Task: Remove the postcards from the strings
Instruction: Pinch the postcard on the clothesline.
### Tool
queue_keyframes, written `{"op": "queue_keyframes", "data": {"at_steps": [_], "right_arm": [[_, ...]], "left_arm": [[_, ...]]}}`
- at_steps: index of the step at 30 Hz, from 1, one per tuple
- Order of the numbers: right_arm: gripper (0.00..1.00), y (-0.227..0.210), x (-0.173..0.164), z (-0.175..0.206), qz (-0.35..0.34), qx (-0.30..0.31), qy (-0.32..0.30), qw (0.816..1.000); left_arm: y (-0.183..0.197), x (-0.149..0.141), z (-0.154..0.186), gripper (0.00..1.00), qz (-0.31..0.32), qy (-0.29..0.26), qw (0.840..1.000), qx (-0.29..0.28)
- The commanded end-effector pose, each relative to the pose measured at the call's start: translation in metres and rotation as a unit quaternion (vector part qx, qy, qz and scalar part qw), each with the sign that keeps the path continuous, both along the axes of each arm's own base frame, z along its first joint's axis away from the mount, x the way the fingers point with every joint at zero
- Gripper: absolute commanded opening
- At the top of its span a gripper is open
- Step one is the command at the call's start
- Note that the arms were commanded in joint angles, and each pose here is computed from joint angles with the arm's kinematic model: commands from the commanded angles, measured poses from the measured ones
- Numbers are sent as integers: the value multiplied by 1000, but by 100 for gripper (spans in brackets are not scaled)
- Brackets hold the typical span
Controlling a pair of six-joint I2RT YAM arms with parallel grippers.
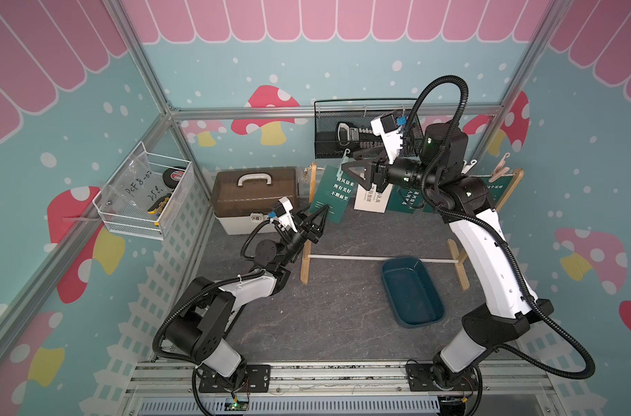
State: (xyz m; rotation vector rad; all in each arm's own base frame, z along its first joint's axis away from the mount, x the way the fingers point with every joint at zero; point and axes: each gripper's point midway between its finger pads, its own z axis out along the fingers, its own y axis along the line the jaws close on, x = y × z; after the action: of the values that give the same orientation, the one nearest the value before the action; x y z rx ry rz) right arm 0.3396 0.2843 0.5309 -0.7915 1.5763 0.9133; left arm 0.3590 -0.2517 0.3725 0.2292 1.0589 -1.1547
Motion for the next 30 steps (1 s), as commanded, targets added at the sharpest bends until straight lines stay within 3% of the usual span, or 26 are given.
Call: {"op": "queue_keyframes", "data": {"at_steps": [1, 3, 8, 11, 20, 30], "right_arm": [[61, 0, 3, -8, 1, -8, 7, 1000], [59, 0, 4, -11, 0, -15, 4, 1000], [59, -2, 8, -15, -6, -29, 4, 1000], [58, 2, 5, -17, 7, -24, 14, 1000], [57, 2, 9, -22, 2, -26, 23, 999], [59, 0, 20, -27, -21, -35, 19, 999]], "left_arm": [[-1, -9, 7, 39, -30, -12, 999, -2], [-3, -10, 7, 31, -38, -18, 999, 5], [-10, -16, 9, 23, -68, -32, 997, 21], [-13, -17, 12, 14, -77, -41, 996, 27], [-22, -26, 17, 2, -91, -98, 989, 69], [-10, -22, 22, 4, -95, -100, 988, 73]]}}
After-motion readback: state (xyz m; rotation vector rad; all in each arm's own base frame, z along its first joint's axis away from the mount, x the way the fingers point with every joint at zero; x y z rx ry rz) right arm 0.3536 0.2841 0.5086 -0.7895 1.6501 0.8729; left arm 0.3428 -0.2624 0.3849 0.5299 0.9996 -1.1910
